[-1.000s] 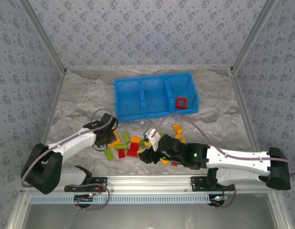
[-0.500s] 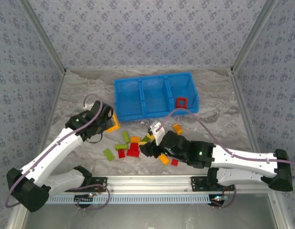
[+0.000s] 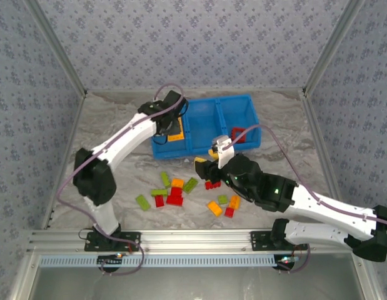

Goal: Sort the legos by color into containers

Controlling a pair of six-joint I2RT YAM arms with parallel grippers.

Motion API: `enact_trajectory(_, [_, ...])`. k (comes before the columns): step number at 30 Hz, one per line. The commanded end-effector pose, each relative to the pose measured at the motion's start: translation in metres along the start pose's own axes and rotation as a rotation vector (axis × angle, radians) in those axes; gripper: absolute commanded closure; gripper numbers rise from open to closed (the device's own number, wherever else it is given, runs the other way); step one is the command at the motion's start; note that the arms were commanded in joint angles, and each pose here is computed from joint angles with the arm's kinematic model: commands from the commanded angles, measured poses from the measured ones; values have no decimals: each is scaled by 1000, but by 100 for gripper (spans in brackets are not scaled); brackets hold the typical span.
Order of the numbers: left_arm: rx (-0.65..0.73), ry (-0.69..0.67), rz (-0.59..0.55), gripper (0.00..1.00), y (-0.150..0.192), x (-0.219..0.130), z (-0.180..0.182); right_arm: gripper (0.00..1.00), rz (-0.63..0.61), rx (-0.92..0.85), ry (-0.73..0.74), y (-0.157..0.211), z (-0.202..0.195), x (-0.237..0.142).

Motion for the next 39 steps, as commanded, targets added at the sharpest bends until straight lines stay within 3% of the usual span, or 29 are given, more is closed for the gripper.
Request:
enact_trajectory(1, [31,-3,50,92,-17,18,5,41,-20,12,17,-6,-5,-6])
enact_trajectory(5, [62,-63,112,93,-26,50,3,41,-8,23,26,-3,-11,-4])
enact_trajectory(10, [78,-36,159,92,-25,82,-3,41,7,23,19,4,-14,0])
enact_trajectory(18, [74,-43,206,91,-22,109,-9,41,74,15,75,21,-22,12])
enact_trajectory(24, [68,-49,207,72,-19,107,-6,42,153,44,172,38,-35,24])
enact_trajectory(31, [48,-17,122,63,-30,65,-5,45,262,87,320,51,-49,38])
enact_trajectory(34, [39,-19,13,59,-35,19,-4,46,348,108,416,55,-56,50])
enact_trajectory(39, [76,28,-224,40,-11,-90,-8,48,564,186,550,67,-73,82])
Point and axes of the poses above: each hand's point on the last joint's axis, 136 mm out from that joint toward the fingers, its own x axis out along the fingers, its own z axis along the line the jaws close on, y = z × x, the point moved 10 cm from there along -x, back along the fingers, and after that the axes turned 13 degrees about x, right-handed, at the moved point
